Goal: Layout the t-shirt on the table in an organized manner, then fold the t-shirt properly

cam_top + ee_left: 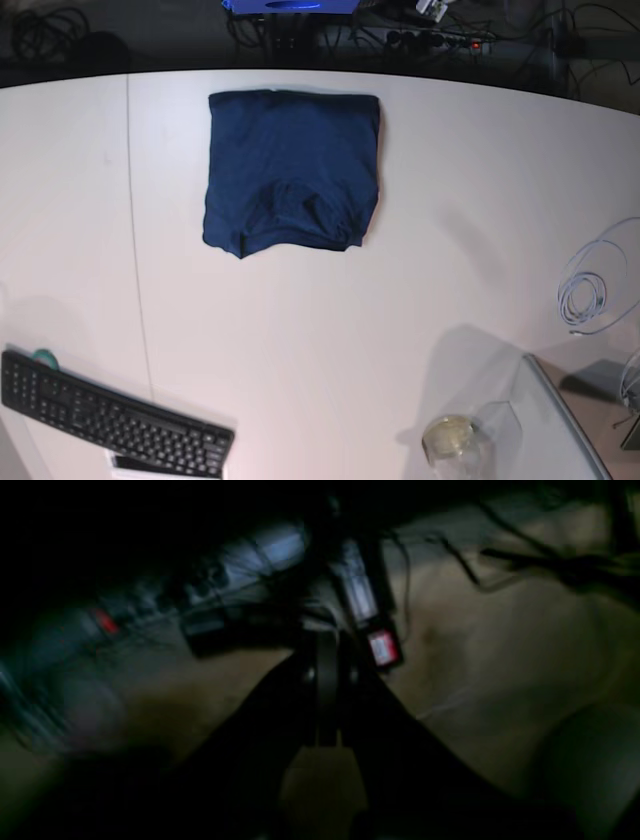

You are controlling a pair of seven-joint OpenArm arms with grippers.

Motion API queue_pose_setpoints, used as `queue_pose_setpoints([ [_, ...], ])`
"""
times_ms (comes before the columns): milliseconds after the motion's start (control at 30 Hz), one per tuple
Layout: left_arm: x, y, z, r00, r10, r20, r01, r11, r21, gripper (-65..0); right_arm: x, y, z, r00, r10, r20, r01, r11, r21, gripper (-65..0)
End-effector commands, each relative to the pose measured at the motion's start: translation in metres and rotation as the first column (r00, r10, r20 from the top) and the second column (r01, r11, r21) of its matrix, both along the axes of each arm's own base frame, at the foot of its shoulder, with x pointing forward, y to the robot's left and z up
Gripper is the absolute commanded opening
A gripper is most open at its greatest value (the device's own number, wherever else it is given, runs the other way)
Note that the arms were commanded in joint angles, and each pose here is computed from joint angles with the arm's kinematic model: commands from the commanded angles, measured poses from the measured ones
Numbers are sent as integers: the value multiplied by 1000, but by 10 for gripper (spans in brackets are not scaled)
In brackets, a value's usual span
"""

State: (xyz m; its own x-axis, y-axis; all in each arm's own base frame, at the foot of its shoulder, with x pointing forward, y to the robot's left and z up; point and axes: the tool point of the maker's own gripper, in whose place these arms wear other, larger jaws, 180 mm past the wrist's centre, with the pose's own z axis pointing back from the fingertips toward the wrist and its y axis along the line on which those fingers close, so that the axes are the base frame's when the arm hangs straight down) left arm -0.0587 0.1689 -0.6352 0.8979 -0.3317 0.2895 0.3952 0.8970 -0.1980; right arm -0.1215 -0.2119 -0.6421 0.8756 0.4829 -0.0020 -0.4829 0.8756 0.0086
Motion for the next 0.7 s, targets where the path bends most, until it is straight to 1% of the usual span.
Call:
queue_pose_setpoints([
  [0, -52, 14, 2, 990, -52, -129, 58, 997, 46, -650, 1, -13, 2, 1000, 11, 19, -10, 999, -41, -642],
  [67, -43, 26, -2, 987, -91, -135, 105, 989, 104, -650, 10, -12, 1, 998, 24, 53, -21, 998, -60, -642],
  [233, -20, 36, -5, 992, -102, -75, 114, 980, 166, -650, 11, -1, -1, 998, 19, 63, -16, 999, -47, -642],
  [500, -20, 36, -5, 992, -105, -74, 117, 978, 175, -650, 14, -1, -1, 998, 19, 68, -15, 999, -47, -642],
  [667, -21, 33, -7, 991, -104, -80, 116, 978, 172, -650, 32, -1, -4, 995, 20, 95, -16, 999, -47, -642],
])
